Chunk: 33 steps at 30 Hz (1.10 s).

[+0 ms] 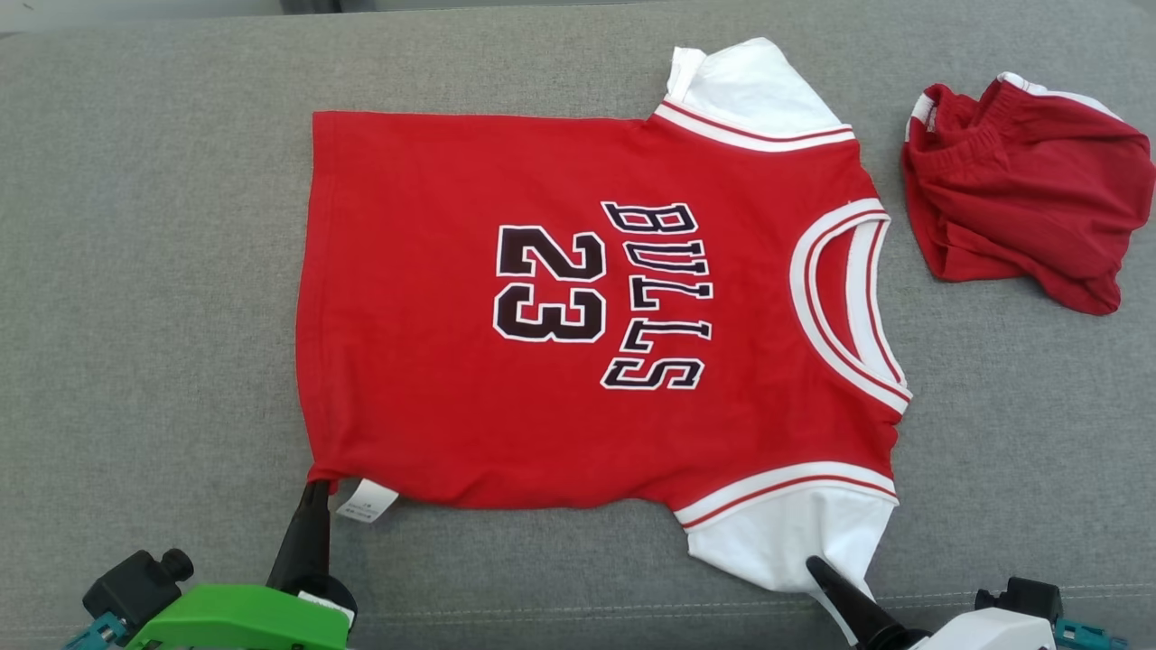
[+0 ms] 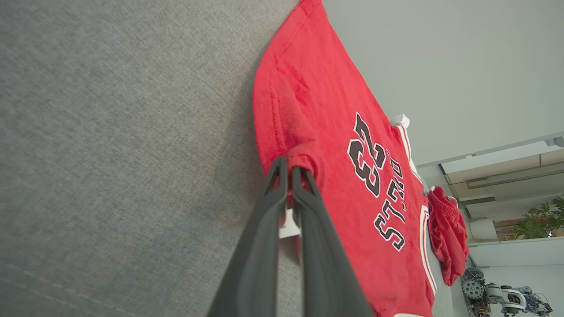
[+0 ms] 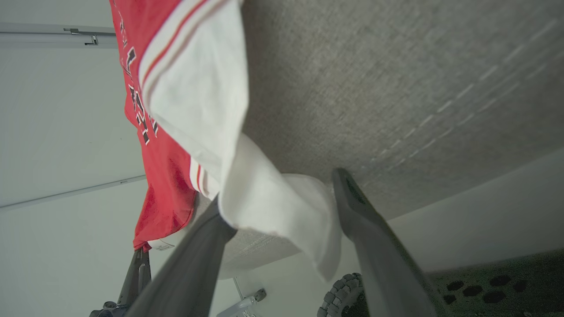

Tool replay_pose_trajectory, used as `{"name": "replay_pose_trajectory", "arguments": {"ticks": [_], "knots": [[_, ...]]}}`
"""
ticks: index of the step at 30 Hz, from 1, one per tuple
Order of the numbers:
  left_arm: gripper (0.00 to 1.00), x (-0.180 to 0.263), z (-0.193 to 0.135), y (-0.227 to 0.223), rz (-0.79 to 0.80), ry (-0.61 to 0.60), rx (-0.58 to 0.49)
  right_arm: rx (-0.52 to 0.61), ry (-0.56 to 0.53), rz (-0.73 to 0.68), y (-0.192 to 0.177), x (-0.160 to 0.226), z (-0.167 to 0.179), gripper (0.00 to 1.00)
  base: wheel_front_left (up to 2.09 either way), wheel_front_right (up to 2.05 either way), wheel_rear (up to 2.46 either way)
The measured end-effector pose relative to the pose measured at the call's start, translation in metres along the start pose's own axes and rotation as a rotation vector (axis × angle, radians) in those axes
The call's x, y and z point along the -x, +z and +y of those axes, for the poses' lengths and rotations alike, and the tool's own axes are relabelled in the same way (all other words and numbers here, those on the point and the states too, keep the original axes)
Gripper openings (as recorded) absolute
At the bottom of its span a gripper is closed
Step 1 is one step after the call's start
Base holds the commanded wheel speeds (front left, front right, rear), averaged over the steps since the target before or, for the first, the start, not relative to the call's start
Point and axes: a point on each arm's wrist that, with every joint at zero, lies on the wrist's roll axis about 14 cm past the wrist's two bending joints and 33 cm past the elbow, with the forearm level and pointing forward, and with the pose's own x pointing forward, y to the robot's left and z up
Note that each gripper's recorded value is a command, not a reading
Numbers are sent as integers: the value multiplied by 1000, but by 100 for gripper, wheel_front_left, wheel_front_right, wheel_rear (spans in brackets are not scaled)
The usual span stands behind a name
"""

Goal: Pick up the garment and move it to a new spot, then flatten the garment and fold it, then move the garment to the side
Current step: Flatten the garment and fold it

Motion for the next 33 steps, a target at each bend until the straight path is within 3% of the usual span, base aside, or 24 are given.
{"name": "replay_pose_trajectory", "arguments": {"ticks": [9,10,11,12,13,19,24,28,33], "knots": [[0,3,0,-1,-4,3,11,64,21,63,-13,-12,7,100,0,0,0],[0,3,-1,-3,5,2,10,62,21,63,-14,-13,7,96,0,0,0],[0,4,-1,-5,7,3,11,61,21,65,-14,-14,8,49,0,0,0],[0,5,-1,-4,5,5,13,62,21,69,-15,-15,8,29,0,0,0],[0,6,0,-3,-1,7,13,60,25,75,-17,-16,8,0,0,0,0],[0,7,2,4,-25,13,14,-12,92,95,-26,-19,25,0,0,0,0],[0,7,3,9,-38,14,12,-68,235,122,-27,-14,60,0,0,0,0],[0,5,1,14,-54,7,9,-80,350,124,-21,-6,89,0,0,0,0],[0,2,-2,15,-49,-1,-2,-47,396,96,-2,3,100,0,0,0,0]]}}
